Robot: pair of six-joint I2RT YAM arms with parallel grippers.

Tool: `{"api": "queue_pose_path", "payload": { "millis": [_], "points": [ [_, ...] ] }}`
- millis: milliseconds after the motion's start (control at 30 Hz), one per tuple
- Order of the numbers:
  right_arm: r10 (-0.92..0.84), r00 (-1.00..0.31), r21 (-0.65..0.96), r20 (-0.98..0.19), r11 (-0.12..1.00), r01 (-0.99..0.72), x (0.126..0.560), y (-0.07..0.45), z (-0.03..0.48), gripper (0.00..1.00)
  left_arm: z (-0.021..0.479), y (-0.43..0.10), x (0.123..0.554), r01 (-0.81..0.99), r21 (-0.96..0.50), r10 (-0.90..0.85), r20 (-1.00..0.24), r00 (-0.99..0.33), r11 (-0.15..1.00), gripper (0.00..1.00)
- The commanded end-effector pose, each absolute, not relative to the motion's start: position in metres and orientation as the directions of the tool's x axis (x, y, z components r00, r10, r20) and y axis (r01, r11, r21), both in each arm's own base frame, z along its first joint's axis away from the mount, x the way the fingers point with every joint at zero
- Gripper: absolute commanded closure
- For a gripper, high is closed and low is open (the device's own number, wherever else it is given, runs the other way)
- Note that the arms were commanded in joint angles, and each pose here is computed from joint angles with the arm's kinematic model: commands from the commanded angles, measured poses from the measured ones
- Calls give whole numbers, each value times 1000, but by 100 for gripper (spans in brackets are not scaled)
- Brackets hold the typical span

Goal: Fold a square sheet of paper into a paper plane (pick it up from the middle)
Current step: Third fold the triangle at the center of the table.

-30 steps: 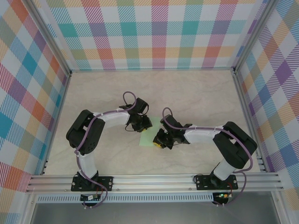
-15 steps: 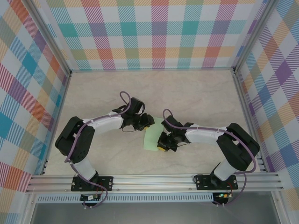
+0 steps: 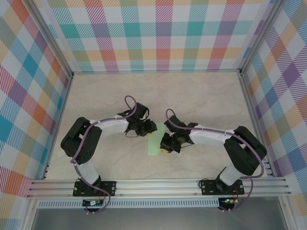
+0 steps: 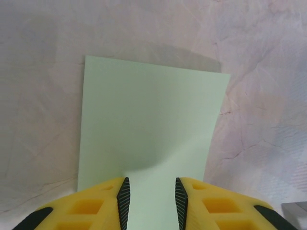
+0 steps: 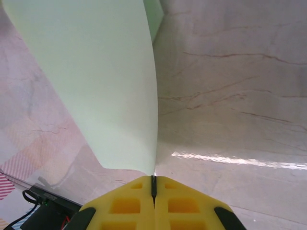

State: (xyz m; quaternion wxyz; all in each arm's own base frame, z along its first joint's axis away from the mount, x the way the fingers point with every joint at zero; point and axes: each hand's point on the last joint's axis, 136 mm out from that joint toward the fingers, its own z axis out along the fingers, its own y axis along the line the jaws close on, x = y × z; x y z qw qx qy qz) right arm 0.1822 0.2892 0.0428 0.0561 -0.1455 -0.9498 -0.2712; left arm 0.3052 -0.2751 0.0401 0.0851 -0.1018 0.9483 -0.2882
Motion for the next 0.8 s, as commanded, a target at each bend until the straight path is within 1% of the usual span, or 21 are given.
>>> {"api": "queue_pose_path", "payload": {
  "millis": [0, 300, 767],
  "points": [
    [242, -956, 509, 168, 809, 294, 190, 299, 47, 96, 33, -265, 309, -147, -519, -238, -112, -965, 842, 67],
    [235, -959, 537, 155, 795, 282, 202, 313, 50, 96, 16, -265, 303, -163, -497, -224, -65, -972, 852, 68],
    [247, -963, 573, 110, 776, 265, 228, 335, 40, 96, 23, -267, 302, -143, -503, -203, -67, -977, 852, 68]
  ]
}}
